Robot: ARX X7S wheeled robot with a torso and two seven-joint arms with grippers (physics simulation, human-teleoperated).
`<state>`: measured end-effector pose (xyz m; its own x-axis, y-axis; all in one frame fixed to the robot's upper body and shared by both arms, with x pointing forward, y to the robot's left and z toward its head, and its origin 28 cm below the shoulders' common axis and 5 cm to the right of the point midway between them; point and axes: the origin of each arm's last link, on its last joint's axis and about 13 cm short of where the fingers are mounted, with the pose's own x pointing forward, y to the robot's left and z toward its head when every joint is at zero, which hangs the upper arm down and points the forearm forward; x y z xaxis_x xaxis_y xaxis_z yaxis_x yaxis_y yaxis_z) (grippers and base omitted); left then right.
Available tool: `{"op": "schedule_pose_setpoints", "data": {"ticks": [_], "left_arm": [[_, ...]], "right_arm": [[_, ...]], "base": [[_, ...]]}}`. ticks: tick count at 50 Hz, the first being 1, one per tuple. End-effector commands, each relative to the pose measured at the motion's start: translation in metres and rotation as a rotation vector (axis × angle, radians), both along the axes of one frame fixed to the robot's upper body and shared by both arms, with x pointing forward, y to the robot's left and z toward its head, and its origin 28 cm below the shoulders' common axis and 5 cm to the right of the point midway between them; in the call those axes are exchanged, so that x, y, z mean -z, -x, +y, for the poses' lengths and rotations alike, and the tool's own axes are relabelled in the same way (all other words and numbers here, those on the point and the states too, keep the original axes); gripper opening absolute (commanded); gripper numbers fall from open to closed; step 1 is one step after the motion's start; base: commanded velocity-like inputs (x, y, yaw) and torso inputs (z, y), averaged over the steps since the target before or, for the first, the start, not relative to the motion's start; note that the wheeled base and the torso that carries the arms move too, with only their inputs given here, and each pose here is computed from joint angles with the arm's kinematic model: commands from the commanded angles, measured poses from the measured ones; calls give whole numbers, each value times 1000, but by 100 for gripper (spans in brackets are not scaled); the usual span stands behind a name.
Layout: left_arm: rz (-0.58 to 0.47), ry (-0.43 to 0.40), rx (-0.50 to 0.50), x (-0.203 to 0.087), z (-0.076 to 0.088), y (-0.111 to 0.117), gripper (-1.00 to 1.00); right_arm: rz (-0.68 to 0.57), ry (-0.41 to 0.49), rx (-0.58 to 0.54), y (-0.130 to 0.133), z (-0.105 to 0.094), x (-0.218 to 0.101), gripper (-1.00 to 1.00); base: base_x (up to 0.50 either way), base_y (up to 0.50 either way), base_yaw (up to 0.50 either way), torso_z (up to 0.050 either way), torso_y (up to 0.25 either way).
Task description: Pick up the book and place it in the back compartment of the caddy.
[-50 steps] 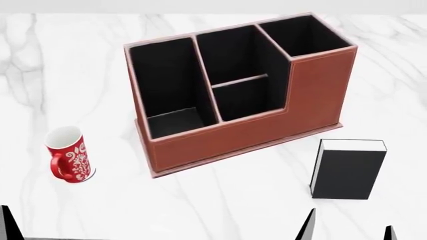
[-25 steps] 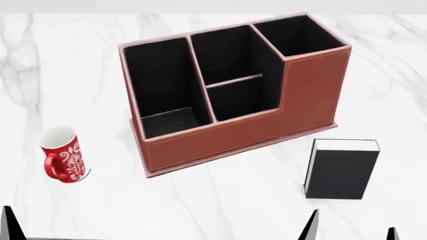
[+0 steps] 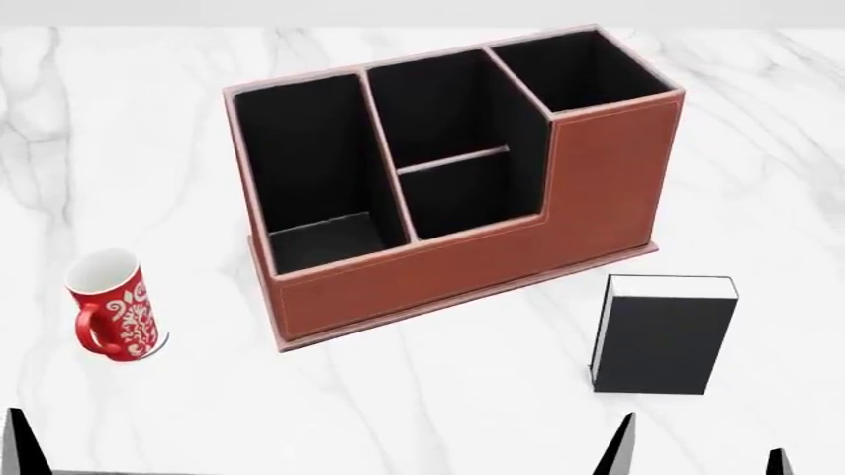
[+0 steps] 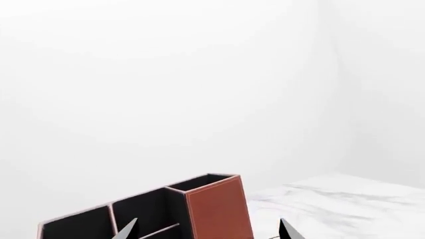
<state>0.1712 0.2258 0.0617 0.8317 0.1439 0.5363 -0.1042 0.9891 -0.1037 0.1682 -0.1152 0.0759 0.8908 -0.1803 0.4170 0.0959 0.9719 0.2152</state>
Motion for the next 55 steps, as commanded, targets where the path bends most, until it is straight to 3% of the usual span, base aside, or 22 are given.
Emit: {"op": "schedule_pose_setpoints", "data": {"ticks": [1, 55], "left_arm": [[1, -4, 0, 1, 0, -1, 100], [5, -12, 9, 2, -1, -1, 100]], "right_arm": [[3, -11, -6, 0, -1, -1, 100], [-17, -14, 4, 2, -1, -2, 100]], "base": [[0, -141, 0, 0, 0], [0, -113, 0, 0, 0]]}}
